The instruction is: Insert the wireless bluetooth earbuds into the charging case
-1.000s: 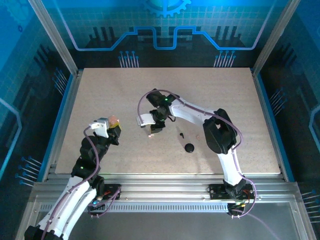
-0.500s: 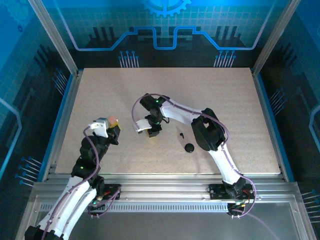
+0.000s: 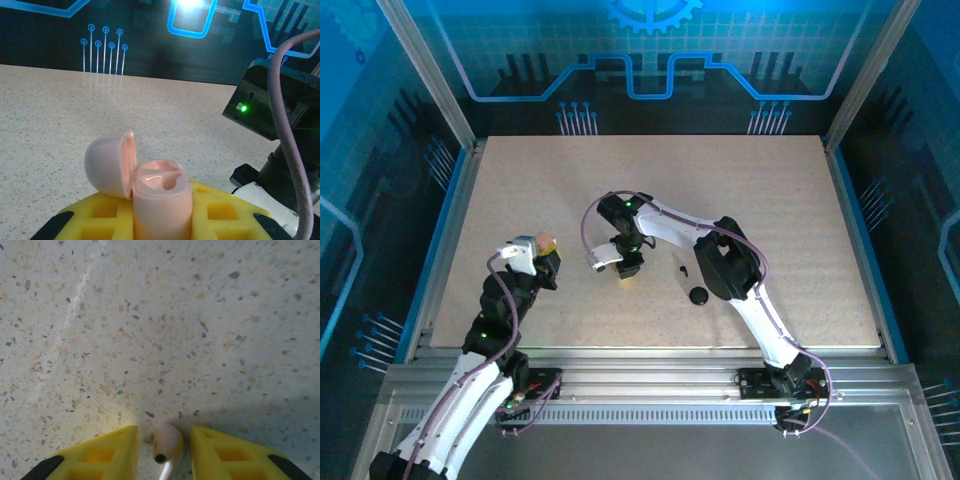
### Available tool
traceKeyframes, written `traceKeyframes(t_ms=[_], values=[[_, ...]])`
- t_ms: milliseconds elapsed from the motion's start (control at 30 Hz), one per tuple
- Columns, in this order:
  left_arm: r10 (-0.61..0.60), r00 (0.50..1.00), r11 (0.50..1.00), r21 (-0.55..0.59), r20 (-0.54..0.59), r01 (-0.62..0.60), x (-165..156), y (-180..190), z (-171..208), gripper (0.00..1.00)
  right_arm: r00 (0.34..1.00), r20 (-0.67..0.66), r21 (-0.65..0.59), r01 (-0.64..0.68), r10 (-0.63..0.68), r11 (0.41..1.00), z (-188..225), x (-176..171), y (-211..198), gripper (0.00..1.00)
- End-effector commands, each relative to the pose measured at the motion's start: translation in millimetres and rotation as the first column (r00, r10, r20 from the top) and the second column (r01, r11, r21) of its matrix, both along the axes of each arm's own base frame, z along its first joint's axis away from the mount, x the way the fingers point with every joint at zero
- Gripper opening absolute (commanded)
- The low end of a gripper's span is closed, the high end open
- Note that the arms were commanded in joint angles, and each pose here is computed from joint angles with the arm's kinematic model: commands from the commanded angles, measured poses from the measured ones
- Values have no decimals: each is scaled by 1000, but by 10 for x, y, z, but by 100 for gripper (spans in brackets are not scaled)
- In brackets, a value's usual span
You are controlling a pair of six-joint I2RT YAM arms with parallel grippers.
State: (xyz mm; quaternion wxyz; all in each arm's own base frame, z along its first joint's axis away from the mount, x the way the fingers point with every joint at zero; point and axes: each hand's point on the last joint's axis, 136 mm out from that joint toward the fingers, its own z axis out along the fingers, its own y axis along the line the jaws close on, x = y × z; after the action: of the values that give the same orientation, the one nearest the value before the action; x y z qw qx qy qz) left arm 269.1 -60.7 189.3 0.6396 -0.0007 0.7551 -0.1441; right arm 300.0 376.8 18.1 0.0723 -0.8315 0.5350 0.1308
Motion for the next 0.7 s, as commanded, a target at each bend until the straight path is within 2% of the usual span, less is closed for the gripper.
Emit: traceKeyframes(t_ms=[0,300,667], values=[[16,1000,1000,-1,-2,-16,4,38,-51,15,1000,-17,-29,-22,22,999,-19,-78,15,31],[15,1000,1000,-4,-5,-15,5,35,-68,15,1000,-13,-41,-16,15,999,-60,-54,23,20],[6,1000,1000,-4,-7,-6,13,18,-67,15,1000,1,-77,-11,11,997,-128,-15,-23,24]])
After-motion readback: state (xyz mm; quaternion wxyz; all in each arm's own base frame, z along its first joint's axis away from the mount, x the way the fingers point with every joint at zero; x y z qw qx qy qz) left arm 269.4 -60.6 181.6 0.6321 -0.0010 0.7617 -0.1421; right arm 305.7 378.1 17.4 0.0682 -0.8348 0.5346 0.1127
